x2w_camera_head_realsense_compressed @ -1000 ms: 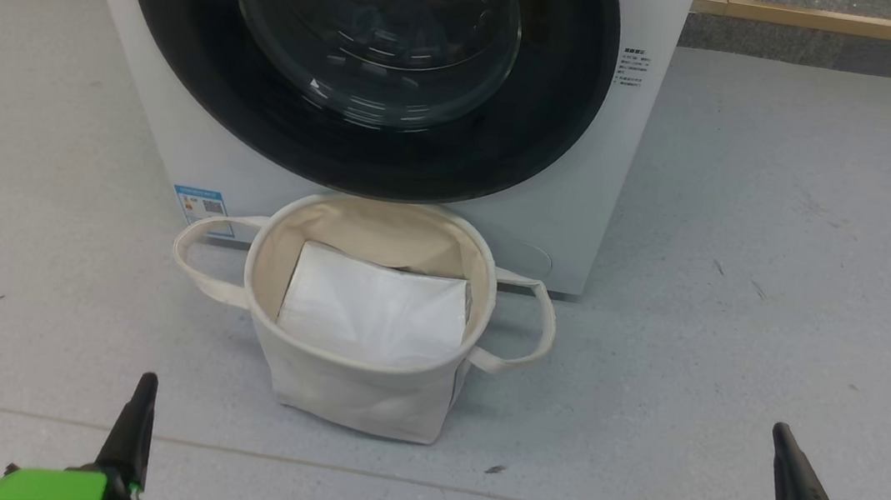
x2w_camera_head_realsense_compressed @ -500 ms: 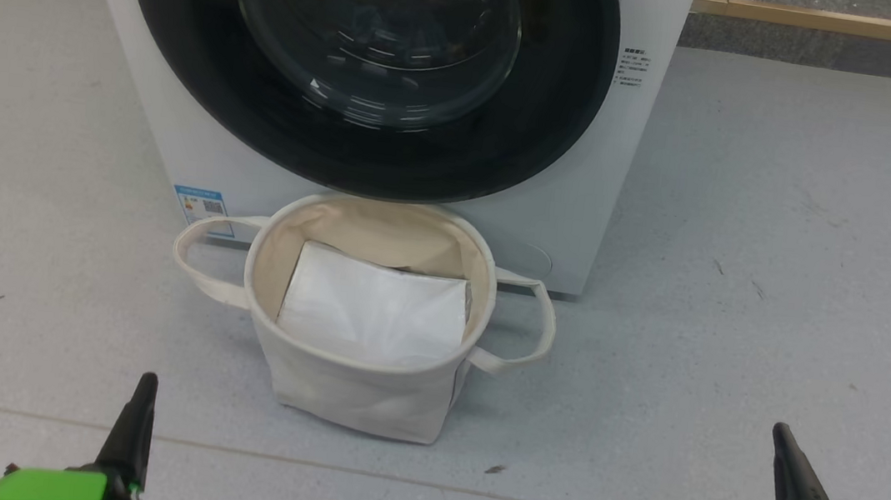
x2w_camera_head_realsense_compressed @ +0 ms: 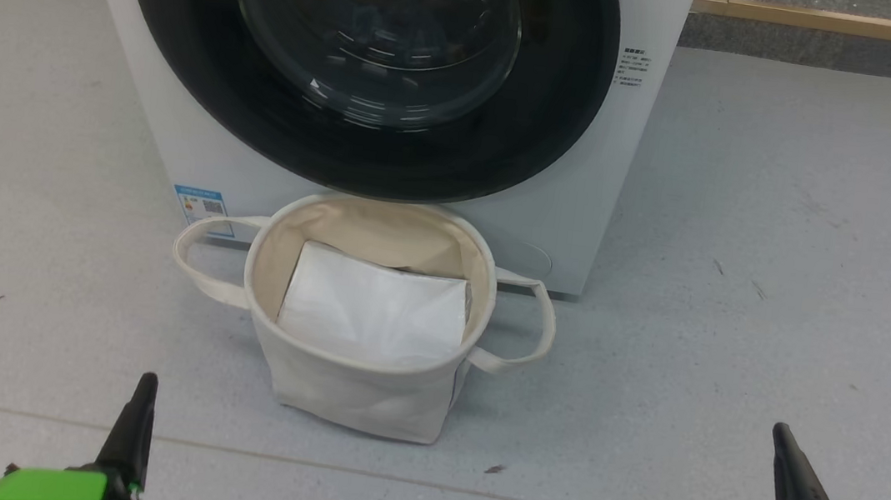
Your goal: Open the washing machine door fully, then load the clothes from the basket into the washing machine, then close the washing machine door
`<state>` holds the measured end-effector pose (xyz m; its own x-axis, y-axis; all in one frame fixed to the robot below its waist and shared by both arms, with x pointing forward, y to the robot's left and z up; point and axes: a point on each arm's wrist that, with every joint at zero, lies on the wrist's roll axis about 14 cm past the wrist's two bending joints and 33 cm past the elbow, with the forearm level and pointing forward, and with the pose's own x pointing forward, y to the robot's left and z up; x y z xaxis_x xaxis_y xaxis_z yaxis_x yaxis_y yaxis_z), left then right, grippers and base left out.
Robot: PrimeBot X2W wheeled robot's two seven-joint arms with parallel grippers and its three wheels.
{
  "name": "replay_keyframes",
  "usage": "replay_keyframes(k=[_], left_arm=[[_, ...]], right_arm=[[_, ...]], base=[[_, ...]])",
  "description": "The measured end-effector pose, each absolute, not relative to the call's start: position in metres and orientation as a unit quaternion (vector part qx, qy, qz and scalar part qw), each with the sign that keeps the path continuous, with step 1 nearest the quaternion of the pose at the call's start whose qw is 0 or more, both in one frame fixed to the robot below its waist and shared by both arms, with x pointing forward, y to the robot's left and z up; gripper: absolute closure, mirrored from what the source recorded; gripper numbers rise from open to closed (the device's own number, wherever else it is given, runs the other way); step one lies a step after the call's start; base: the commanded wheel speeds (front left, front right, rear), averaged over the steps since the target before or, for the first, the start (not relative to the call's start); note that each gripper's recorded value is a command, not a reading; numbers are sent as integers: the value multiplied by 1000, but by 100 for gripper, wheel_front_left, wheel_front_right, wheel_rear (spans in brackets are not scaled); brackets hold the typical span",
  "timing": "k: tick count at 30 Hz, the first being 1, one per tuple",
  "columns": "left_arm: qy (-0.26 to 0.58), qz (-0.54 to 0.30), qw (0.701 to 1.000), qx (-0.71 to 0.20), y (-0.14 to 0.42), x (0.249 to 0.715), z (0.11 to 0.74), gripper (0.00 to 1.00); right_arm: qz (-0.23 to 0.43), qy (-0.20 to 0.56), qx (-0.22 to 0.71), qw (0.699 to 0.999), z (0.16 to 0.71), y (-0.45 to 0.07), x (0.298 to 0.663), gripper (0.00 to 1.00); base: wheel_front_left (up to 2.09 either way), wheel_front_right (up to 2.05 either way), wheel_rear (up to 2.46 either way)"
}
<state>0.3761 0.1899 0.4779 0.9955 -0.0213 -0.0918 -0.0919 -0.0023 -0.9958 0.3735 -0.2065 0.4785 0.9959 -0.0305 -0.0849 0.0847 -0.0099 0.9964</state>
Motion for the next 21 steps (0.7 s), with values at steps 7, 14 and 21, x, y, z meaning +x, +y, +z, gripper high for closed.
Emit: replay_keyframes(k=[7,14,21], left_arm=[[40,25,705,-707,190,376,478,100],[40,25,705,-707,190,376,478,100],[40,25,705,-707,190,376,478,100]], right_arm=[[-41,19,709,703,479,-206,373,100],[-41,19,709,703,478,-206,373,100],[-41,19,709,703,479,-206,373,100]], base=[[0,0,0],[0,0,0],[0,0,0]])
